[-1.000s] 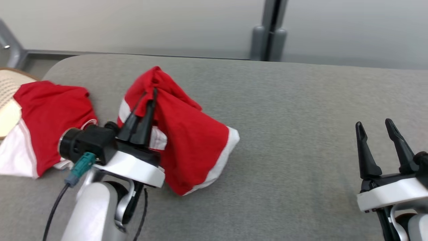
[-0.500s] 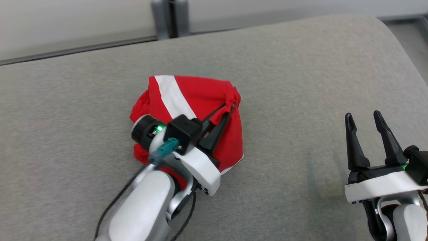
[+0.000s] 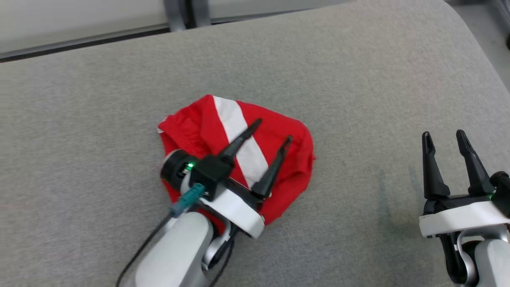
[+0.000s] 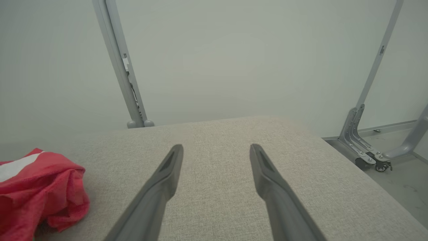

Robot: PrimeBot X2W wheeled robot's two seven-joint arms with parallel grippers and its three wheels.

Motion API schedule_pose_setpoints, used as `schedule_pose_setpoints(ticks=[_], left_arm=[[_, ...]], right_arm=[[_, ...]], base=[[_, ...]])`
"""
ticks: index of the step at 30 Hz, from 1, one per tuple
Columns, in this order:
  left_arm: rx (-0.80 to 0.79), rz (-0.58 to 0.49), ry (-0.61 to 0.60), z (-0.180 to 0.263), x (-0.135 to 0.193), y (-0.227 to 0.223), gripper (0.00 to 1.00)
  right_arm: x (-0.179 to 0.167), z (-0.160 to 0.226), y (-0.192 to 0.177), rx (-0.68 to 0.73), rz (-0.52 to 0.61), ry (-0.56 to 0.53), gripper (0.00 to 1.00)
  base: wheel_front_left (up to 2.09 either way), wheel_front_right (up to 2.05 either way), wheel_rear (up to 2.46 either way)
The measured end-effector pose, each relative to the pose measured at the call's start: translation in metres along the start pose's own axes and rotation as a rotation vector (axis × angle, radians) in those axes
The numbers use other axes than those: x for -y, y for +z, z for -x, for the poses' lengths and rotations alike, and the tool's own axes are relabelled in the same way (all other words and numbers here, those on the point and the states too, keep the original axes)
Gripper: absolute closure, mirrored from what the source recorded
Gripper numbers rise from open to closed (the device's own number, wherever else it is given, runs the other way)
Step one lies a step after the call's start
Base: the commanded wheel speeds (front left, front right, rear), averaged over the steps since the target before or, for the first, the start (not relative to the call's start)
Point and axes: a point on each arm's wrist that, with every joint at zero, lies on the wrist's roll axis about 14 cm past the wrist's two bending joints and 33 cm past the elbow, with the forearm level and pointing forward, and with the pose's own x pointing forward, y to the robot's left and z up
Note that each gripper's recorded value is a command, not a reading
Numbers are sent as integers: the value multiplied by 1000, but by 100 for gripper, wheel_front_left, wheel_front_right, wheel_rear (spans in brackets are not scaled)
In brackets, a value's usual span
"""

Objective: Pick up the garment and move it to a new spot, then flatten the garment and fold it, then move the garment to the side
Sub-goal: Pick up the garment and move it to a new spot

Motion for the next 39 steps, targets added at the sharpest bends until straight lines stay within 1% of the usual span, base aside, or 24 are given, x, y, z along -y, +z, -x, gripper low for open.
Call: schedule_pose_setpoints(ticks=[4, 8, 10, 14, 17, 20, 23, 33, 39], left_arm=[[116, -45, 190, 23, -45, 41, 0], [164, -101, 398, 68, -97, 66, 0], [167, -116, 487, 94, -118, 71, 0], [173, -132, 641, 146, -150, 80, 0], [158, -144, 723, 182, -163, 81, 0], [148, -148, 764, 209, -168, 80, 0], [145, -136, 773, 222, -164, 80, 0], [122, -124, 733, 236, -136, 80, 0], [123, -125, 717, 239, -127, 81, 0]], right_arm=[[-14, -4, 10, 27, -1, 45, 0], [-31, -7, 20, 45, 3, 99, 0], [-39, -7, 22, 45, 4, 123, 0], [-52, -6, 27, 49, 8, 162, 0], [-59, -3, 33, 59, 10, 179, 0], [-64, 2, 35, 57, 12, 194, 0], [-66, 8, 37, 59, 15, 201, 0], [-66, 33, 38, 41, 7, 199, 0], [-66, 42, 38, 37, 4, 195, 0]], base=[[0, 0, 0], [0, 0, 0], [0, 0, 0], [0, 0, 0], [0, 0, 0], [0, 0, 0], [0, 0, 0], [0, 0, 0], [0, 0, 0]])
